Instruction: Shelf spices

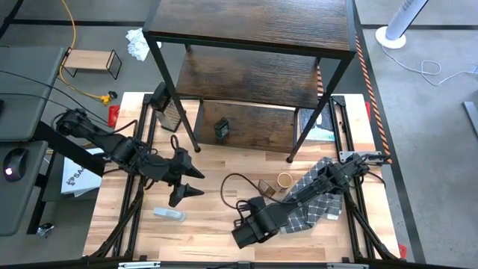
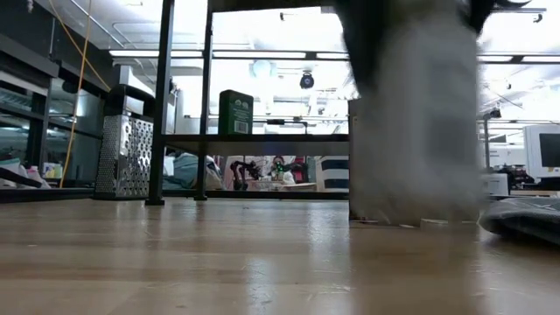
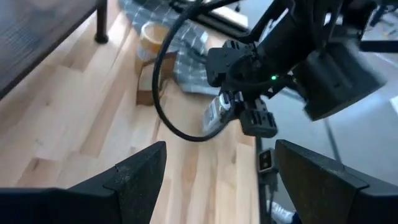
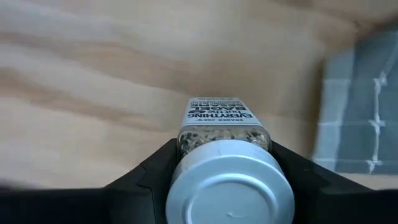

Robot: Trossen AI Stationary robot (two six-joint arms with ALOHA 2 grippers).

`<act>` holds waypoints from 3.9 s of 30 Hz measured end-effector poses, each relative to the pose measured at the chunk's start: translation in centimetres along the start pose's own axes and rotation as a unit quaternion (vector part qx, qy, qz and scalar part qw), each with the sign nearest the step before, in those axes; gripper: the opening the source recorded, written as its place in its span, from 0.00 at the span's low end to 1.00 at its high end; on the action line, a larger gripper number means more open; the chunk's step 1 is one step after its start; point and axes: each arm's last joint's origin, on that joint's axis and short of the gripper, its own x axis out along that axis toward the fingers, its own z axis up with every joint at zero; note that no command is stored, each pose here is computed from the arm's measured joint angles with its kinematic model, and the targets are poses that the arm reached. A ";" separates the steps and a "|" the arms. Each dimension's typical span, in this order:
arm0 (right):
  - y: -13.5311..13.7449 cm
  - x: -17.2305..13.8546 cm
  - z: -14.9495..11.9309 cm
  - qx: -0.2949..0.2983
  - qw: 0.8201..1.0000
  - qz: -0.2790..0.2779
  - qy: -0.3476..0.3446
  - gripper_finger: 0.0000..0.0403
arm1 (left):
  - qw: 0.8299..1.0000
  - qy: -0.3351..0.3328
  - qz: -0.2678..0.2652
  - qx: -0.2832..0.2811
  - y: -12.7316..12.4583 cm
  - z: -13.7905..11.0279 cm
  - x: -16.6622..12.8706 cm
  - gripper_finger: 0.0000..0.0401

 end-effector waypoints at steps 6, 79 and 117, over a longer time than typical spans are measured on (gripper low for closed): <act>-0.2 -5.5 3.7 -0.023 0.994 0.068 -0.077 0.46 | 0.999 -0.039 -0.010 0.007 0.1 0.6 -1.6 0.73; -4.4 -8.9 30.3 -0.090 0.980 0.009 -0.176 0.54 | 0.973 -0.205 0.103 -0.010 1.4 2.7 -4.2 0.73; -4.0 -13.1 26.8 -0.188 0.928 0.022 -0.321 0.66 | 0.975 -0.189 0.116 -0.001 1.6 2.4 -4.1 0.73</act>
